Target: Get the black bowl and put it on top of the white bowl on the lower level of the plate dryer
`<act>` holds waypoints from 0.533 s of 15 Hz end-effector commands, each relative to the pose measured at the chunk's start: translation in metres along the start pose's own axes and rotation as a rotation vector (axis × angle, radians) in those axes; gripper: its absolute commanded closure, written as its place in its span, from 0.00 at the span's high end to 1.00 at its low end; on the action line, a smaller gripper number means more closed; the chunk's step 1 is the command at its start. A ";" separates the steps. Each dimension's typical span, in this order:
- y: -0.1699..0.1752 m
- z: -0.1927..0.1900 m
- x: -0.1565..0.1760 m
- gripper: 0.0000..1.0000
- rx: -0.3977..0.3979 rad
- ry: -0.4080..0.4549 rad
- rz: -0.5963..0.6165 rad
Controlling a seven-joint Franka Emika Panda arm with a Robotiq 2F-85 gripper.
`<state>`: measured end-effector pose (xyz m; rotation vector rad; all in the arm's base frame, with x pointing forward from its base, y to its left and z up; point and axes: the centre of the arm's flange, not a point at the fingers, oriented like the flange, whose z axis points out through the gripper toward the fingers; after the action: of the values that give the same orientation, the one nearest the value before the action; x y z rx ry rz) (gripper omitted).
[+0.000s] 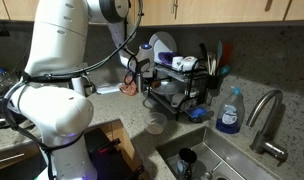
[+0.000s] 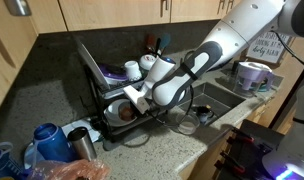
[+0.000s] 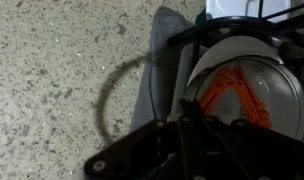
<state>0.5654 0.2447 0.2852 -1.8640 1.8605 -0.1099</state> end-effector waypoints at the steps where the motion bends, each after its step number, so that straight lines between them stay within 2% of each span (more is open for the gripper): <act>1: -0.017 0.004 0.001 0.01 0.042 -0.009 0.061; 8: -0.033 0.017 0.011 0.01 0.100 -0.017 0.133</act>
<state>0.5909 0.2341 0.2810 -1.7533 1.9017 -0.1301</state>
